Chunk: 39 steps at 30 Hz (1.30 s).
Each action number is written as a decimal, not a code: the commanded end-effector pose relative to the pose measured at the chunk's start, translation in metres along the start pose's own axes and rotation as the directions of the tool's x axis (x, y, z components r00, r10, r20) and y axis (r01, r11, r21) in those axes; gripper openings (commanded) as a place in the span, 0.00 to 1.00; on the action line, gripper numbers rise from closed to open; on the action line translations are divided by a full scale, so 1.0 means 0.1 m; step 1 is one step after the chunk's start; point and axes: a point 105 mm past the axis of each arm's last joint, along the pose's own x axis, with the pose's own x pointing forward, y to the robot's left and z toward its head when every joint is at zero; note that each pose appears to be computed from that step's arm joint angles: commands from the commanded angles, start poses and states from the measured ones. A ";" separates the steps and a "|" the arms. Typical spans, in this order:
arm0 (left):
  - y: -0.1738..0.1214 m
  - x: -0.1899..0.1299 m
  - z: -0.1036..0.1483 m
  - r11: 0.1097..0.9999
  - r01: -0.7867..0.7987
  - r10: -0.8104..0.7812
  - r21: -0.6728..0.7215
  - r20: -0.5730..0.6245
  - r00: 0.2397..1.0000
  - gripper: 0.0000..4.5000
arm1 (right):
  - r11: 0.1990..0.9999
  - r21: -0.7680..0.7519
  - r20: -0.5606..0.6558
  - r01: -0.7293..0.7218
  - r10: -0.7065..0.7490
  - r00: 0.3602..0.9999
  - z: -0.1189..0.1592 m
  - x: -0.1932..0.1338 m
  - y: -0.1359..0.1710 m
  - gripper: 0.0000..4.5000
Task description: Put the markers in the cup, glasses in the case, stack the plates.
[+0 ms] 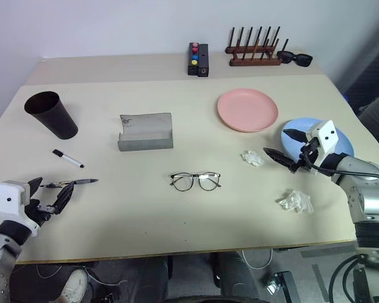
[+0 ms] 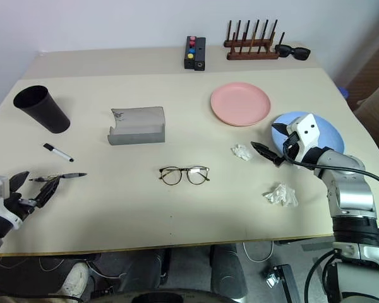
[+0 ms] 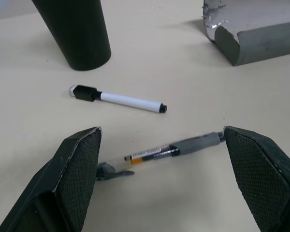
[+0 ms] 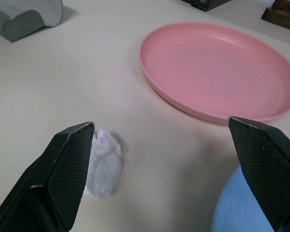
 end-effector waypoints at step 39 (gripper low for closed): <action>-0.17 0.32 0.16 0.860 0.463 -0.398 0.212 -0.288 0.871 0.96 | 0.990 -0.063 0.145 -0.127 0.135 0.980 0.40 0.24 0.62 1.00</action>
